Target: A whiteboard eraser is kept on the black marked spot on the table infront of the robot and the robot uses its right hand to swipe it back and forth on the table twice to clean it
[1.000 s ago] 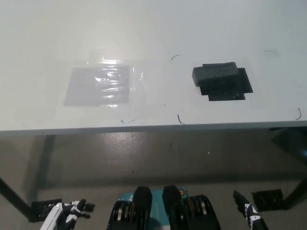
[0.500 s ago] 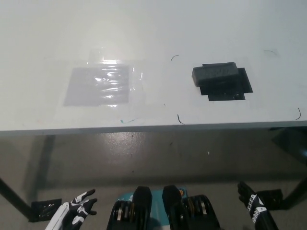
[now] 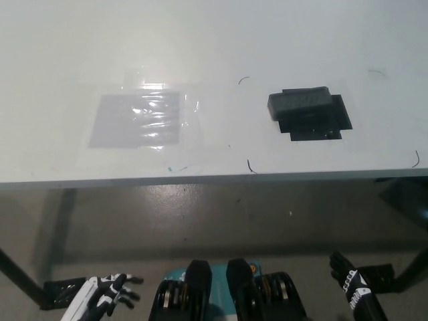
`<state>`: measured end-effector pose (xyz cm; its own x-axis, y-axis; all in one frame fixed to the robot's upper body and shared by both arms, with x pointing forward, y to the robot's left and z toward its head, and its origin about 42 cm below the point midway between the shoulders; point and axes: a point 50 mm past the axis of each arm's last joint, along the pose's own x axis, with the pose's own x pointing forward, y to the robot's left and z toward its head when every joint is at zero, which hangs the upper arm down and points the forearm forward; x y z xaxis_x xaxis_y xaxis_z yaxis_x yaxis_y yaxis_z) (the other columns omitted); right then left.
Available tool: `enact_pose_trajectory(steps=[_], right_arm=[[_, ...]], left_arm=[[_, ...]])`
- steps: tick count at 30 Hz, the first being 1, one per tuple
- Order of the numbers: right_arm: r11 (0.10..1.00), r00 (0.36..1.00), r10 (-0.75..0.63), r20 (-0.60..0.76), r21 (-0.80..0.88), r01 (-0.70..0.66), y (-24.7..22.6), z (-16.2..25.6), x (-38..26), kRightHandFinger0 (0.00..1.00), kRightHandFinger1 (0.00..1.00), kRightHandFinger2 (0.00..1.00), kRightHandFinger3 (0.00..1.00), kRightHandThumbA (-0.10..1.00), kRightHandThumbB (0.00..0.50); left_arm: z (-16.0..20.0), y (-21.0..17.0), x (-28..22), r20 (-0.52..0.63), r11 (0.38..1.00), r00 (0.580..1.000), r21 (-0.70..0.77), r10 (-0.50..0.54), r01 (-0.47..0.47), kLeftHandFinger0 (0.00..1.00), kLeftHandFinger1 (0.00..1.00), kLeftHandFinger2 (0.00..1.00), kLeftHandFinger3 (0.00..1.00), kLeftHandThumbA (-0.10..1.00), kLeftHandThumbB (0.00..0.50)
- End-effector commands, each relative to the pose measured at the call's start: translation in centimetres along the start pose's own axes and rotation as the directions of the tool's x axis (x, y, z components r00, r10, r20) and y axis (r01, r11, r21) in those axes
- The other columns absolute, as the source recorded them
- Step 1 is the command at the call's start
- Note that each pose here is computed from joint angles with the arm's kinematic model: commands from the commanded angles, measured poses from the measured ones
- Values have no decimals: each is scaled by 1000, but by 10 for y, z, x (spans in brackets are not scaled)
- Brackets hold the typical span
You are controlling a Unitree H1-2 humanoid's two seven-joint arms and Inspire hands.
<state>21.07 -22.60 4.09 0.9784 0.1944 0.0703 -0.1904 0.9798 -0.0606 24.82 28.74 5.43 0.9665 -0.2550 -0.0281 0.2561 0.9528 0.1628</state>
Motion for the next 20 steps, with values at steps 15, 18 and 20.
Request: enact_pose_trajectory(steps=[15,18,20], right_arm=[[998,994,28,103,-63,-22,3,12,14,1000,1000,1000,1000,1000,310],[997,994,32,106,-69,-25,3,13,14,1000,1000,1000,1000,1000,311],[997,994,34,104,-73,-27,3,13,13,1000,1000,1000,1000,1000,309]], left_arm=[[18,12,10,80,1000,997,23,-3,1,0,0,0,0,819,296],[19,12,10,78,999,997,39,-2,-1,0,0,0,0,831,300],[19,12,8,75,999,997,40,-2,-1,0,0,0,0,832,298]])
